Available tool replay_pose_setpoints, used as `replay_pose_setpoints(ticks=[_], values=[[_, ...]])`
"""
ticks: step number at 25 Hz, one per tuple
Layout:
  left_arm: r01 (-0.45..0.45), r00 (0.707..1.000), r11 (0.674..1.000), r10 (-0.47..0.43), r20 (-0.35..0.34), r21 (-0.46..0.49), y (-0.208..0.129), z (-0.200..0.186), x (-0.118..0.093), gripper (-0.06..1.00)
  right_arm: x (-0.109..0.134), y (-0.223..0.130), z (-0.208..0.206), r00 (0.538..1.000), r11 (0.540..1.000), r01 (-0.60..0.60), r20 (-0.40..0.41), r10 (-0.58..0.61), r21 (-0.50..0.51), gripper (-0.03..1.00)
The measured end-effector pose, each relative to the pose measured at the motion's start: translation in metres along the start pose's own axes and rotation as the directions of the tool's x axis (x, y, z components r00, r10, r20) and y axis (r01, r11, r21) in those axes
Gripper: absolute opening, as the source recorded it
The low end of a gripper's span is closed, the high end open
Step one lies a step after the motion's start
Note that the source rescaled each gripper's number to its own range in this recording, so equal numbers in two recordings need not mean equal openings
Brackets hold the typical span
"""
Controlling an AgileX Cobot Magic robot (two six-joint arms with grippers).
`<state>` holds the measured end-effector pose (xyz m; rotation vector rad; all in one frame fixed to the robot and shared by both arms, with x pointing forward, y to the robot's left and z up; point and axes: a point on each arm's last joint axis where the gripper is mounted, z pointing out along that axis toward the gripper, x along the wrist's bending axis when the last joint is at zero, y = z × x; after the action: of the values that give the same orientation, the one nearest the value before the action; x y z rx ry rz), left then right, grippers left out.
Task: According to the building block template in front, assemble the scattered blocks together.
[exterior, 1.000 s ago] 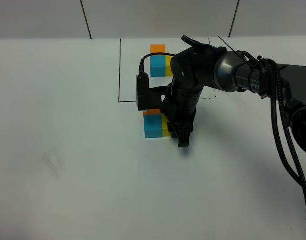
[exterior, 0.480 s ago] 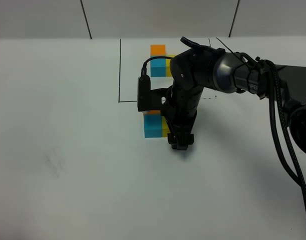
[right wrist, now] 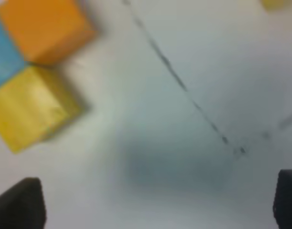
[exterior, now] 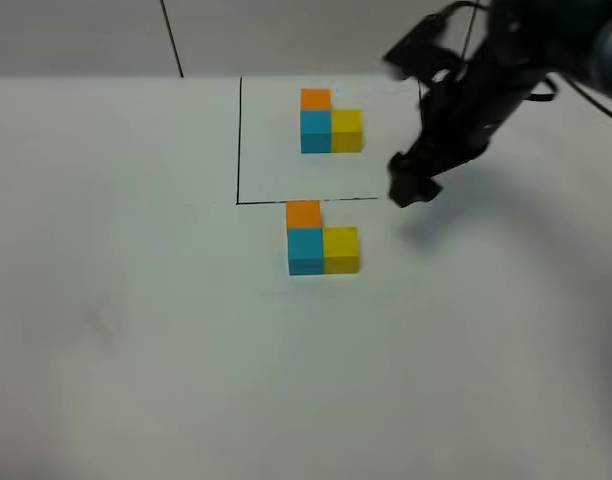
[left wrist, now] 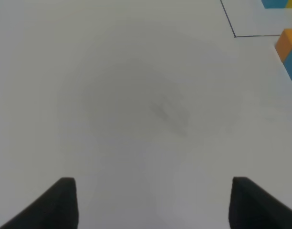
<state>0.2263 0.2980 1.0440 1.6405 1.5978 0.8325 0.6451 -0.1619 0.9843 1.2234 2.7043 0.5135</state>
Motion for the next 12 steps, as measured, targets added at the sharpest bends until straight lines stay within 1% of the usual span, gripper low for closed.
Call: replay_pose_setpoints(ticks=[1,3,5,6,8,10,12], values=[[0.0,1.0,1.0,0.0,0.0,0.0,0.0,0.0,0.0,0.46,-0.019,-0.013,-0.009,0.995,0.995,-0.097,0.006,0.097,-0.005,0.95],[0.0,1.0,1.0,0.0,0.0,0.0,0.0,0.0,0.0,0.46,-0.041,-0.044,-0.027,0.972,0.972,-0.234,0.013,0.234,-0.008,0.95],[0.0,1.0,1.0,0.0,0.0,0.0,0.0,0.0,0.0,0.46,-0.051,-0.073,-0.059,0.944,0.945,-0.324,0.046,0.326,-0.051,0.95],[0.0,1.0,1.0,0.0,0.0,0.0,0.0,0.0,0.0,0.46,-0.051,-0.087,-0.071,0.928,0.929,-0.363,0.059,0.368,-0.072,0.95],[0.0,1.0,1.0,0.0,0.0,0.0,0.0,0.0,0.0,0.46,-0.045,-0.114,-0.107,0.888,0.888,-0.435,0.092,0.451,-0.147,0.95],[0.0,1.0,1.0,0.0,0.0,0.0,0.0,0.0,0.0,0.46,-0.03,-0.141,-0.127,0.85,0.854,-0.489,0.122,0.512,-0.176,0.95],[0.0,1.0,1.0,0.0,0.0,0.0,0.0,0.0,0.0,0.46,-0.007,-0.166,-0.145,0.834,0.844,-0.496,0.159,0.528,-0.205,0.95]])
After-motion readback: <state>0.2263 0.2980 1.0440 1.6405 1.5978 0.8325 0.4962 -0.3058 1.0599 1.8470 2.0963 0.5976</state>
